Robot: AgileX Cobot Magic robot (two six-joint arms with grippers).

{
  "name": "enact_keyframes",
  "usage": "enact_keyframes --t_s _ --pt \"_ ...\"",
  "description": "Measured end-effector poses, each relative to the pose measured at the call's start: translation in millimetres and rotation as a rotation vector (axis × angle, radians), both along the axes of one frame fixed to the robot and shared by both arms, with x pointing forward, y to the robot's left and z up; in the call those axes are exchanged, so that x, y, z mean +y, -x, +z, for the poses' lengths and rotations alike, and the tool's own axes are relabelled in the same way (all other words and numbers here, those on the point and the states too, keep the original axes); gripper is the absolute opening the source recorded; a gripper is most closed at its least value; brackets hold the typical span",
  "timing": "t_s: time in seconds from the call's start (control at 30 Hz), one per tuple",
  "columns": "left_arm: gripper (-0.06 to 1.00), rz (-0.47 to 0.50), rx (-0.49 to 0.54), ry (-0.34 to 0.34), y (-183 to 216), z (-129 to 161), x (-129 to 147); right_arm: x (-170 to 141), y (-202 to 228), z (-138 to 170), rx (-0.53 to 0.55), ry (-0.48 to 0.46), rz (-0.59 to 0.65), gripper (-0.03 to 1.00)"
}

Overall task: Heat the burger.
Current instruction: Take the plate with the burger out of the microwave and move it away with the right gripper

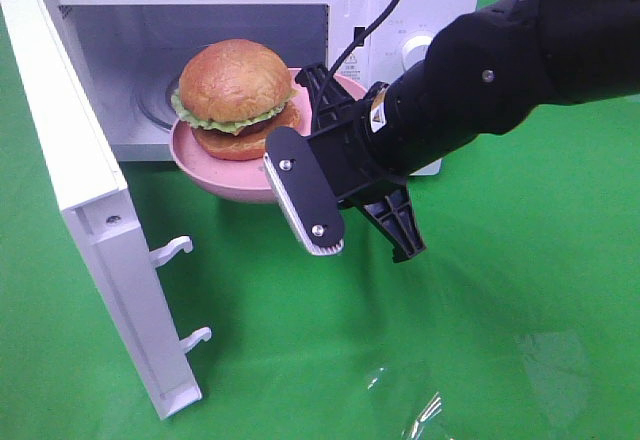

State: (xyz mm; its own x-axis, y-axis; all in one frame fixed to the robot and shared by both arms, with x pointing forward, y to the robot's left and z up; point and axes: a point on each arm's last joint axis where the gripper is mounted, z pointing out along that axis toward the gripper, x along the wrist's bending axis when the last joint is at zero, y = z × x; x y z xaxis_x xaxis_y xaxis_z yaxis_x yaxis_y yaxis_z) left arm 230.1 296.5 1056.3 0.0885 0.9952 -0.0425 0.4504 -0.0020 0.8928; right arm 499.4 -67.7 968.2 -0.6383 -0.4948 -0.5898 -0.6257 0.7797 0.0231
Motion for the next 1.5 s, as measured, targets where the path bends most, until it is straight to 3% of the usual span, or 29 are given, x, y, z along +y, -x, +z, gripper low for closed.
enact_keyframes --t_s 0.87,1.43,1.5 --pt "0.96 0.0 0.0 0.0 0 0 0 -76 84 28 0.012 -0.033 -0.061 0.11" --pt "0.96 0.0 0.0 0.0 0 0 0 -134 132 57 -0.007 -0.051 -0.264 0.11" --pt "0.96 0.0 0.0 0.0 0 0 0 -146 141 62 0.0 -0.055 -0.341 0.11"
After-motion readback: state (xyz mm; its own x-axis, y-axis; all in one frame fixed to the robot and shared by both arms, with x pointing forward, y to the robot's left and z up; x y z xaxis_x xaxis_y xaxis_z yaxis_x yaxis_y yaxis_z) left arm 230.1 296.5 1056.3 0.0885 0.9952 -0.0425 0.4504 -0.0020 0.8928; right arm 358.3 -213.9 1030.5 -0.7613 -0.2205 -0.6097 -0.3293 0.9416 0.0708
